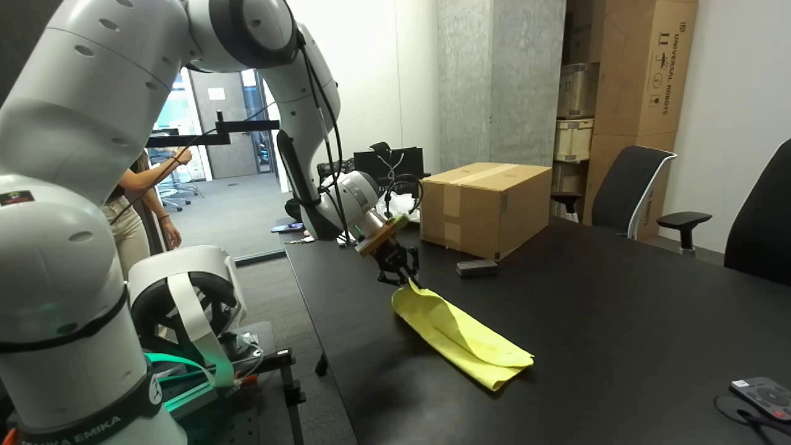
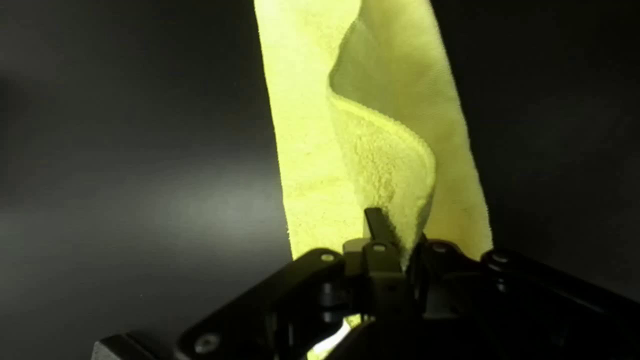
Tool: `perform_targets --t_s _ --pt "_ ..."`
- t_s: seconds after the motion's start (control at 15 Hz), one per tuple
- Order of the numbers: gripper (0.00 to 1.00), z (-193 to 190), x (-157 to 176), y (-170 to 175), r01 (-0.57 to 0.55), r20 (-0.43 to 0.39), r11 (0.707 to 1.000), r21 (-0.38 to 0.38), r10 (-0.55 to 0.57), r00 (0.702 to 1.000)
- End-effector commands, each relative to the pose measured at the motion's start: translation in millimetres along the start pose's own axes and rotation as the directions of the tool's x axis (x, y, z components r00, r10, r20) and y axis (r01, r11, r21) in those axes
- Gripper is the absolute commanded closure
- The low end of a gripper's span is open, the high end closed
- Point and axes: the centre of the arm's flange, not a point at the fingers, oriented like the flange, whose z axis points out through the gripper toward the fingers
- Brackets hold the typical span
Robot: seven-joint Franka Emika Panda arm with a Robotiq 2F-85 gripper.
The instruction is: Fold the yellow towel in half from bottom to top
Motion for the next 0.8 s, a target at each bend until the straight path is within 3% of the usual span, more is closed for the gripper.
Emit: perform_targets --t_s 0.0,0.27,0.73 --pt "0.91 3 22 22 0.013 -0.035 0.996 -0.084 -0.016 0.999" --pt "0.91 5 40 38 0.054 -0.079 0.988 -0.143 -0.066 0.995" --pt "0.9 20 65 35 0.116 -0.115 0.979 -0.168 -0.136 0.984"
